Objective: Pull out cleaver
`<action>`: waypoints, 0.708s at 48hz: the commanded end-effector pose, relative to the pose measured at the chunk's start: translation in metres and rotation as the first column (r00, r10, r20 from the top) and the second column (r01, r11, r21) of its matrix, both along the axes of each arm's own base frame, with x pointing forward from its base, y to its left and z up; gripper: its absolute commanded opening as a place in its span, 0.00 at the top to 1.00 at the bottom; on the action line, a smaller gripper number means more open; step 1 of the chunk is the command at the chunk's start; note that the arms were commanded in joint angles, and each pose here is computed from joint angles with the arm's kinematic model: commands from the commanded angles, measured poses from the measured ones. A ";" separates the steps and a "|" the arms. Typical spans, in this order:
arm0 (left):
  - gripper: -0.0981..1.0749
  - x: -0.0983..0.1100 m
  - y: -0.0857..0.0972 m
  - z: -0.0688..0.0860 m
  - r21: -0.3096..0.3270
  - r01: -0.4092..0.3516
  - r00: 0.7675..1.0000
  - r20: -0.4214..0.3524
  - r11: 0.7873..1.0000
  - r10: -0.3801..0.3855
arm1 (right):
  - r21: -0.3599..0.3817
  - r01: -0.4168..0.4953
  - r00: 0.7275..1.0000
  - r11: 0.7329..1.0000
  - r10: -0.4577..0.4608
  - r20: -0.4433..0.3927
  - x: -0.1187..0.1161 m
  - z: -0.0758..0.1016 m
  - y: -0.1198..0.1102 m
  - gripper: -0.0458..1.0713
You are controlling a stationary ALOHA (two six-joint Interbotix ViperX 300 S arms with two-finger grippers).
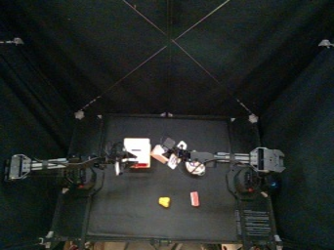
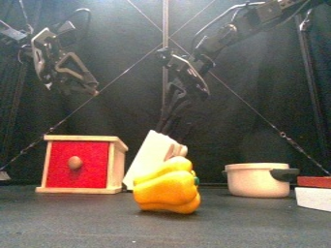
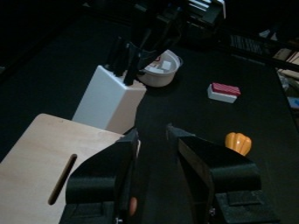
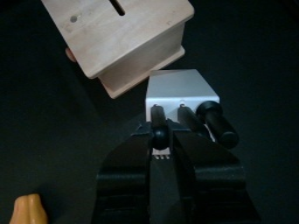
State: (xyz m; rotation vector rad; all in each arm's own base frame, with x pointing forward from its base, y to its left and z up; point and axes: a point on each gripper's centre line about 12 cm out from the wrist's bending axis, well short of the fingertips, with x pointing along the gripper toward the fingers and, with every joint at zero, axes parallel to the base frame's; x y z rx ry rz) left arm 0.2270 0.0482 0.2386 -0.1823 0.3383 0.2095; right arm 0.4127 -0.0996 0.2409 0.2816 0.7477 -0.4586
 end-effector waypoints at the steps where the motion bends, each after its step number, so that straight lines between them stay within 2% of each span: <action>1: 0.29 0.002 0.001 0.004 -0.001 -0.002 1.000 0.011 1.000 0.002 | -0.006 -0.002 0.999 1.000 0.002 0.046 0.004 0.015 -0.001 0.55; 34: 0.29 0.002 0.001 0.004 -0.002 -0.002 1.000 0.009 1.000 0.002 | -0.014 -0.019 0.995 1.000 0.020 0.096 -0.012 0.039 0.010 0.55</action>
